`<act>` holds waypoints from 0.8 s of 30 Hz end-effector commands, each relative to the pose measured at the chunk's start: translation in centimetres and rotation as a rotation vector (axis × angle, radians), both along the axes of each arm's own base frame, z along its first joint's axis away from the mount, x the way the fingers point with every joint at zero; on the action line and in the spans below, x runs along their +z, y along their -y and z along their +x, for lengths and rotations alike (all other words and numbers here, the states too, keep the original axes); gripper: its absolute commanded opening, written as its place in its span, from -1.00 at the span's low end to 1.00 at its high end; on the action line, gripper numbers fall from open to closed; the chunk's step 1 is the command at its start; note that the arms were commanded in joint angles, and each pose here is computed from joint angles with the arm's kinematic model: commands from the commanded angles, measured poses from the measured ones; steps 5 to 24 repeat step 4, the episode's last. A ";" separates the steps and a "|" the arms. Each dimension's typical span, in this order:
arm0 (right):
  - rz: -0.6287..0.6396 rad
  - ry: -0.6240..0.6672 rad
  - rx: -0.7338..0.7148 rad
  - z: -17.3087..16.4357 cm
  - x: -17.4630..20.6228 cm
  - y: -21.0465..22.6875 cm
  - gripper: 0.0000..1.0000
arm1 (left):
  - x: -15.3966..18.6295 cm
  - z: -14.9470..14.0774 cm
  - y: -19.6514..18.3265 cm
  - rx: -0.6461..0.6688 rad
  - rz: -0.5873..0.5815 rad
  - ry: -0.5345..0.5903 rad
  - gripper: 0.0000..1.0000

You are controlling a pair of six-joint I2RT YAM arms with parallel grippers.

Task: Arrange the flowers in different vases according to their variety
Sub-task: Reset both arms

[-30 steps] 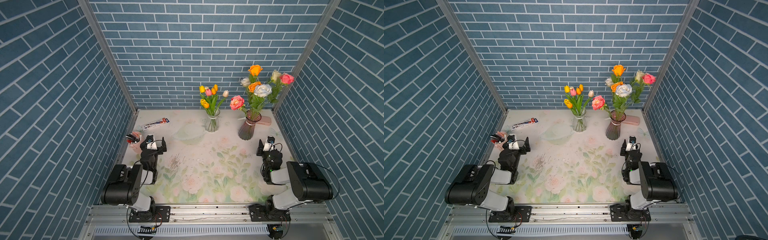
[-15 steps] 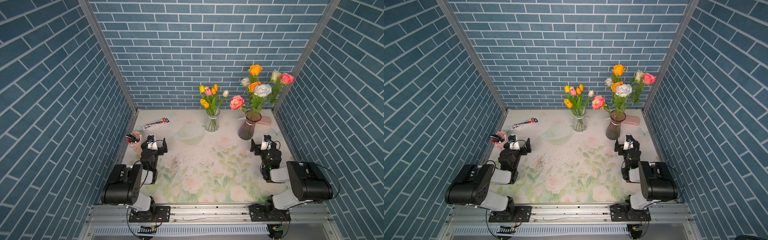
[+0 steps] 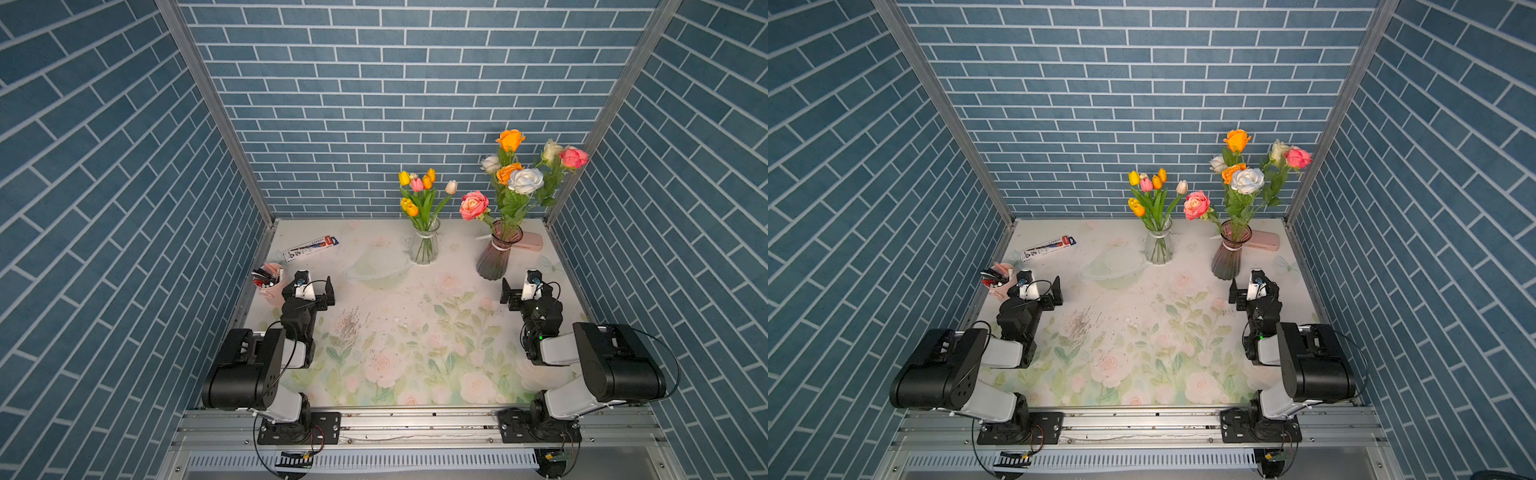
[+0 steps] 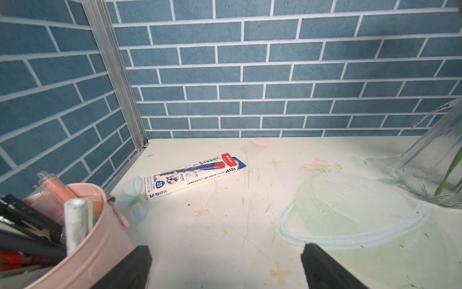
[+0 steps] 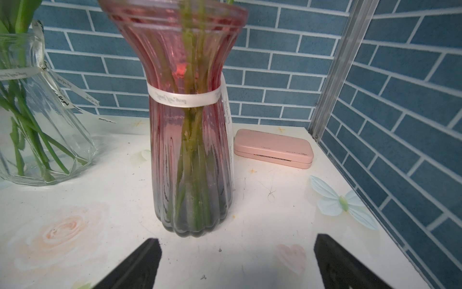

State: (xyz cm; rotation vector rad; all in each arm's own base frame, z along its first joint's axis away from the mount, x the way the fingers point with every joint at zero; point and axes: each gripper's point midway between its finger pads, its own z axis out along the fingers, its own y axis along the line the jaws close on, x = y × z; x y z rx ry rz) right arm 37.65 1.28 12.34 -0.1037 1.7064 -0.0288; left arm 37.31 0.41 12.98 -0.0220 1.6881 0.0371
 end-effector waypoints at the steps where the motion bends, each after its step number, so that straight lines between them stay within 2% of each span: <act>1: -0.008 0.004 0.012 -0.1 0.0 -0.2 1.00 | 0.0 0.1 0.1 -0.009 -0.012 0.001 1.00; 24: -0.008 0.001 0.013 -0.2 -0.1 -0.2 1.00 | 0.0 0.0 0.1 -0.009 -0.012 0.000 1.00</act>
